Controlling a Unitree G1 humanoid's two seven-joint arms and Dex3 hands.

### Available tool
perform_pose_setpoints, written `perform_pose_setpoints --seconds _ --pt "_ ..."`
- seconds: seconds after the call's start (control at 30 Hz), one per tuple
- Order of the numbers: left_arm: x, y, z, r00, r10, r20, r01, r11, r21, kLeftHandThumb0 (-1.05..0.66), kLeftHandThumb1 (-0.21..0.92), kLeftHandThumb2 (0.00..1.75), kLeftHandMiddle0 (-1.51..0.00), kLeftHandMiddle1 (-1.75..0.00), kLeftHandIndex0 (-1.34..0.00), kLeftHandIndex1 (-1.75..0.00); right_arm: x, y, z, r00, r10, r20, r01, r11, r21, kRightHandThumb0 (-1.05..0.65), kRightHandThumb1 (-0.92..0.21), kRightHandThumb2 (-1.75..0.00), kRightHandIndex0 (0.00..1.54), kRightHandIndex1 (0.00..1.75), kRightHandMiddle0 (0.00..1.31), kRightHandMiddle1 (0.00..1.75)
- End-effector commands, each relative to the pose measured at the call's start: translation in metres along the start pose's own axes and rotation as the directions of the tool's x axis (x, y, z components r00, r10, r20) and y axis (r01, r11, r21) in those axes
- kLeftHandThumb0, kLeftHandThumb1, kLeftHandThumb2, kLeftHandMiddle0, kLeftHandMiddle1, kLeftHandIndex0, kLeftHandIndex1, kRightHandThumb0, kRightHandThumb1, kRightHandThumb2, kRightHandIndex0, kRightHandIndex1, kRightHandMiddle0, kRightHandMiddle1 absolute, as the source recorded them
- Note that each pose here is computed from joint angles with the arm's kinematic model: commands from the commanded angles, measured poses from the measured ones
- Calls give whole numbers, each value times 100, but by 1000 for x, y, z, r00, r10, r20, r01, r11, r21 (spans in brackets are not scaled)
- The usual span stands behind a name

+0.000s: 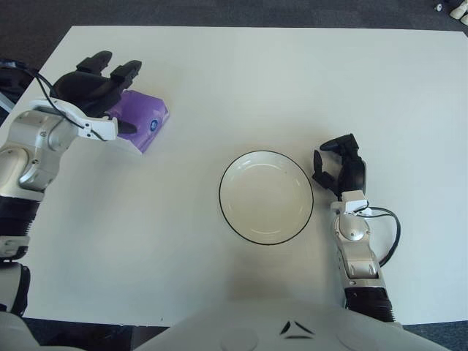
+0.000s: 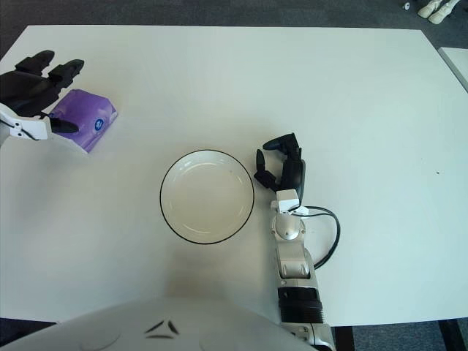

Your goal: Put the tissue paper into the plate.

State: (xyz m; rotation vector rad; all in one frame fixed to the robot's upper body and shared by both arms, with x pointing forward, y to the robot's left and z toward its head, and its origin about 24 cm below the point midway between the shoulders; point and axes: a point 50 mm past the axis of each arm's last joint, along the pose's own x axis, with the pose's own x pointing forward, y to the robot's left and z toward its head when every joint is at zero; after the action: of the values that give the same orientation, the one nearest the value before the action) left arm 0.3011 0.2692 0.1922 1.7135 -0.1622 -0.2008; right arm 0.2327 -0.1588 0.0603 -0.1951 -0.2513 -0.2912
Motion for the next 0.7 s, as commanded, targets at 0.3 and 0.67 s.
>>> perform_pose_setpoints --seconds 0.3,0.67 --pt "-15 0 -5 994 -9 113 8 1000 10 -105 60 55 0 0 0 0 -10 -3 -15 997 -2 -81 0 1000 -27 -38 -68 -86 57 122 33 175" --pt "-24 -6 -11 971 19 237 -43 995 94 -105 63 58 0 0 0 0 -11 -2 -14 996 1 -90 -4 999 -33 -38 -69 -86 57 122 33 175"
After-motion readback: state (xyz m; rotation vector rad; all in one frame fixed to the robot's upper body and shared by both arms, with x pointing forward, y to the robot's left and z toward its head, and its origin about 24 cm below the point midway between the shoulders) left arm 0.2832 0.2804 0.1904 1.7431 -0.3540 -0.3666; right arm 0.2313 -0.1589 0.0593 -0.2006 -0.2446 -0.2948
